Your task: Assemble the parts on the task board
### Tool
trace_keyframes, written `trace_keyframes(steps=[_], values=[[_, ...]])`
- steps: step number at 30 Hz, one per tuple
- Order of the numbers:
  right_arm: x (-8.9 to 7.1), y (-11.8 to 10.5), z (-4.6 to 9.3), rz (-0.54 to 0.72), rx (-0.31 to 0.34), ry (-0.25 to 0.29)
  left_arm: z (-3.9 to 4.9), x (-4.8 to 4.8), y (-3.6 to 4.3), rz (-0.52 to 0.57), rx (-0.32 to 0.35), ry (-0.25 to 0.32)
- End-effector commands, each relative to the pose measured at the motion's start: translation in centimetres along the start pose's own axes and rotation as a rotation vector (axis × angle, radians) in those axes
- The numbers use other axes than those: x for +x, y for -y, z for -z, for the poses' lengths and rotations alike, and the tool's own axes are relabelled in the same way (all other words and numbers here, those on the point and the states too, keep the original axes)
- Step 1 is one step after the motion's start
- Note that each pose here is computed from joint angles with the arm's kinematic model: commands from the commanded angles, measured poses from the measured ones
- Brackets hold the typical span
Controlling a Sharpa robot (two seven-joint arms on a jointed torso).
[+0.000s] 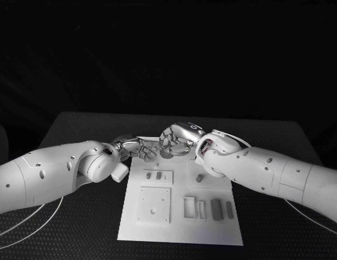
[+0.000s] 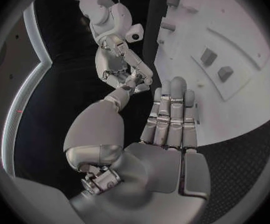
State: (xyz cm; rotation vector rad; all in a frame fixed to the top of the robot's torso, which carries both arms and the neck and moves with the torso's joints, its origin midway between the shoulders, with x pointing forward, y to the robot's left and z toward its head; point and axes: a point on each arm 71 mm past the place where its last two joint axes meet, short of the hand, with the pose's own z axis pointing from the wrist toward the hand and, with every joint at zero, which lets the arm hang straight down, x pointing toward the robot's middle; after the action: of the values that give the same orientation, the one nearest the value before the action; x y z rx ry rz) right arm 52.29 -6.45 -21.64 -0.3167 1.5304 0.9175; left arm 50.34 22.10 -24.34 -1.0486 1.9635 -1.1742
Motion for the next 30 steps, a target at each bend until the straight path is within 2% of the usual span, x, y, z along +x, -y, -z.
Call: trace_keyframes(steps=[1,6,8,15,24,30], values=[[0.0,0.0,0.0,-0.002,0.005,0.005,-0.04,0.43,0.12,0.100,-0.007,-0.008],[-0.2,0.5,0.1,-0.099,0.093,0.026,0.09,0.20,0.13,0.120,0.005,0.051],[-0.2,0.9,0.1,-0.142,0.132,0.029,0.21,-0.10,0.25,0.134,0.029,0.097],[0.0,1.8,0.2,-0.252,0.226,0.023,0.39,-0.52,0.67,0.172,0.092,0.194],[0.1,1.9,0.0,-0.296,0.287,0.033,0.36,0.39,0.91,0.226,0.098,0.245],[0.0,1.8,-0.2,-0.309,0.303,0.047,0.29,0.99,0.80,0.222,0.061,0.257]])
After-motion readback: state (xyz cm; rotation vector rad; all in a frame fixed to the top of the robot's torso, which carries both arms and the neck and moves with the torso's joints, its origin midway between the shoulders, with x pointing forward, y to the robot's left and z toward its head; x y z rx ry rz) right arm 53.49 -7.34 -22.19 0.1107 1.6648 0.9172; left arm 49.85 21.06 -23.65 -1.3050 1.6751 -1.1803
